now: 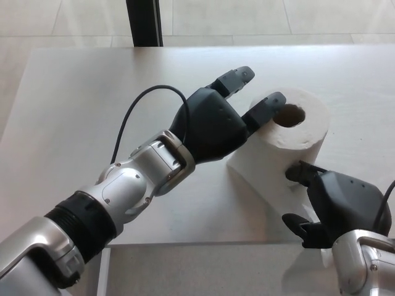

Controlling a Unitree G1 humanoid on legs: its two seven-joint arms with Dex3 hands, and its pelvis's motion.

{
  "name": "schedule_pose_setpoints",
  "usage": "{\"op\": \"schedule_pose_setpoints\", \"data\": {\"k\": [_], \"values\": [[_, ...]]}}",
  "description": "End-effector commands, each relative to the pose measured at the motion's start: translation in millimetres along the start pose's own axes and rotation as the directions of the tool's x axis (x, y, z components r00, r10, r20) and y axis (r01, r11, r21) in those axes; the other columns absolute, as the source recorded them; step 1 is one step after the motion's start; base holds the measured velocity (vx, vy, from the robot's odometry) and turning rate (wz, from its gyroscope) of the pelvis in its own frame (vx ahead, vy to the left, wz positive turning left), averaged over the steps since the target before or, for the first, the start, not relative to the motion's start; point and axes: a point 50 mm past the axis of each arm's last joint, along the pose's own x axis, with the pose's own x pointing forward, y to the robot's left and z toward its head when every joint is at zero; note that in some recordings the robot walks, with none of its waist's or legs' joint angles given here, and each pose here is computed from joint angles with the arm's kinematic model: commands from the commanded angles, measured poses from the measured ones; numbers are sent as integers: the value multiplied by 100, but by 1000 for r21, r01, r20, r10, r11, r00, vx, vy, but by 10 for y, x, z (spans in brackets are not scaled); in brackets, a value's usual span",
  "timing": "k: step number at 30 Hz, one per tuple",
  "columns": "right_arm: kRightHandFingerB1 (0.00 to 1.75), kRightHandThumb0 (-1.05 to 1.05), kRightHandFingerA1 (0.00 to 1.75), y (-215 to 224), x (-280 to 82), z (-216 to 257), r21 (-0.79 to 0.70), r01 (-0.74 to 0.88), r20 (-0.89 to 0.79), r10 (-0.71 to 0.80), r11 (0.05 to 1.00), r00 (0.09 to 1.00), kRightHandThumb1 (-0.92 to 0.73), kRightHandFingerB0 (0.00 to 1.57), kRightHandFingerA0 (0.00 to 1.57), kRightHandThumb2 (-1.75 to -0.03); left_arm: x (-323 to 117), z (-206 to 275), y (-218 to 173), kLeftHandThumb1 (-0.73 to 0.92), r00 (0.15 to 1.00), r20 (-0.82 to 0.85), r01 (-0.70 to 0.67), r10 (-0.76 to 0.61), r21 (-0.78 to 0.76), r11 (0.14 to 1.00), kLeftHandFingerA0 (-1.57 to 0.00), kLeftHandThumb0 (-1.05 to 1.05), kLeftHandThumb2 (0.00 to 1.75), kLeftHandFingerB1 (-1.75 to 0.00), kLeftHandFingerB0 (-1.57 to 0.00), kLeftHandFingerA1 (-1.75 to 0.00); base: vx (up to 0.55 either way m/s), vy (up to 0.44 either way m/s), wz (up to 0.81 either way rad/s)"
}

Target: A toilet paper roll is kept in the middle of the desk infront of the robot. The robot places its left hand on the top of the toilet paper roll to hold it still and uses its right hand to tear off a piece of toilet paper from it and hands the paper to a person

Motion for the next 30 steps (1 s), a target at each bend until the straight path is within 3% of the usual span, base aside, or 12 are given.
{"op": "schedule_pose_setpoints", "data": {"k": [1,3,6,8,15,16,19,22,23,24,26,30], "values": [[54,-59,103,-53,20,-36,-28,-76,-46,75,997,996,-48,32,70,-93,-22,-47,-57,58,999,-10,42,-41,23,999,0,-54,74,-18,-2,-9,0,0,0],[41,-54,126,-39,20,-32,-20,-66,-49,65,998,997,-61,44,70,-59,-18,-48,-50,58,999,-8,39,-39,21,999,0,-60,82,-16,-3,-11,0,0,0],[41,-49,139,-16,28,-32,-34,-56,-59,54,998,997,-62,45,76,-60,-21,-49,-53,67,999,-9,42,-42,14,999,0,-52,60,-24,0,-11,0,0,0],[42,-47,142,9,41,-41,-51,-45,-73,41,998,997,-64,48,82,-59,-23,-43,-59,54,999,-8,47,-47,11,999,0,-55,83,-17,-4,-13,0,0,0],[45,-44,147,75,68,-96,-87,-16,-83,9,996,996,-67,46,80,-60,-26,-29,-60,62,999,5,36,-36,6,999,0,-49,59,-30,0,-19,0,0,0],[47,-47,150,74,58,-75,-81,-14,-77,8,997,997,-65,46,79,-64,-28,-35,-56,52,999,5,45,-45,1,999,0,-53,83,-19,-3,-15,0,0,0],[48,-46,151,92,64,-64,-92,-6,-78,-1,996,997,-65,49,79,-64,-20,-31,-51,57,999,6,42,-42,-1,999,0,-48,71,-23,-2,-13,0,0,0],[65,-34,166,124,59,-33,-78,88,-28,-91,993,995,-67,78,87,-71,-28,-29,-56,54,1000,7,29,-29,1,1000,0,-57,81,-24,-3,-16,0,0,0],[79,-38,131,119,53,-27,-64,106,-12,-107,992,994,-49,83,115,-96,-30,-28,-58,55,1000,6,22,-22,6,1000,0,-58,82,-26,-1,-18,0,0,0],[72,-34,163,121,57,-28,-73,131,-3,-131,989,991,-64,91,88,-71,-31,-28,-60,66,1000,7,23,-23,6,1000,0,-56,60,-30,-1,-22,0,0,0],[68,-35,162,123,54,-29,-76,209,50,-205,975,977,-65,85,84,-67,-34,-29,-70,48,999,8,31,-31,-2,1000,0,-64,89,-24,0,-29,0,0,0],[90,-33,175,138,7,-12,103,268,73,-276,958,958,-81,81,98,-81,-61,-9,-103,52,999,17,41,-41,1,999,0,-68,91,-21,0,-27,0,0,0]]}}
